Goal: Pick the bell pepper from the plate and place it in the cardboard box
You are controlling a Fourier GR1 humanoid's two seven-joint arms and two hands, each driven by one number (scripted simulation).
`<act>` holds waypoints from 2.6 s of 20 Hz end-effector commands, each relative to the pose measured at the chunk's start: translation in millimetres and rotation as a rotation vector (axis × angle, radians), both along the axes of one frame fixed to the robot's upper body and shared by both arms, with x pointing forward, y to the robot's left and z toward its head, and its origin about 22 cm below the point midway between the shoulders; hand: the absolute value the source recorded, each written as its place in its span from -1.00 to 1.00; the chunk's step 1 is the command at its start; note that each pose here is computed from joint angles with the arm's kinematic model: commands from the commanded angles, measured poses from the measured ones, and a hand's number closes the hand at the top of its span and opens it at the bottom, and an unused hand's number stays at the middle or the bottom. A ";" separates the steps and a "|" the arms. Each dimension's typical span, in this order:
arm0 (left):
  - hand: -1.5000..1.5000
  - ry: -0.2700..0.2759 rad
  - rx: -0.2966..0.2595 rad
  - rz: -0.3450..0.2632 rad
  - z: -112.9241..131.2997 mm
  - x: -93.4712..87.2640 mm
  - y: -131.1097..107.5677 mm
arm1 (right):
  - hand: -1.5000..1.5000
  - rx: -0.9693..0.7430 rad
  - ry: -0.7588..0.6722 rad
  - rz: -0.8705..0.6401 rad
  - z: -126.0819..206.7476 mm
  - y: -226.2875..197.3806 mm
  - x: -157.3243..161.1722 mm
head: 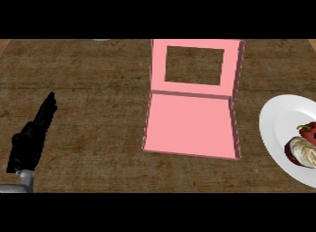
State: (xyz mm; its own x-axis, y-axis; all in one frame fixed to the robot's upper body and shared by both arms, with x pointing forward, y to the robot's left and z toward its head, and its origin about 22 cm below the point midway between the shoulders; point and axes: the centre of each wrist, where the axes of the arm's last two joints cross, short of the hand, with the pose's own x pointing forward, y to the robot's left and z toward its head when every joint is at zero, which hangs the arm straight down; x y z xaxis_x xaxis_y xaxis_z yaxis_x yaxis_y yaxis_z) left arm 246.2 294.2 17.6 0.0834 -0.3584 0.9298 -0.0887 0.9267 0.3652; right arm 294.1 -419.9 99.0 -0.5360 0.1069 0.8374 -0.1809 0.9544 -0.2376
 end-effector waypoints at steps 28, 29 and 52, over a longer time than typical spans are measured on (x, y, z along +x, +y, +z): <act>0.00 0.031 0.017 0.020 -3.7 11.4 -18.6 | -1.00 -1.282 0.236 0.096 21.1 -43.0 -18.0; 0.00 0.019 0.005 0.023 -3.2 -10.8 -22.4 | -1.00 -1.266 0.232 0.098 -0.6 -42.8 -15.0; 0.00 0.033 0.001 0.024 -12.8 -14.1 1.5 | -1.00 -1.321 0.268 0.063 3.2 -39.1 -7.1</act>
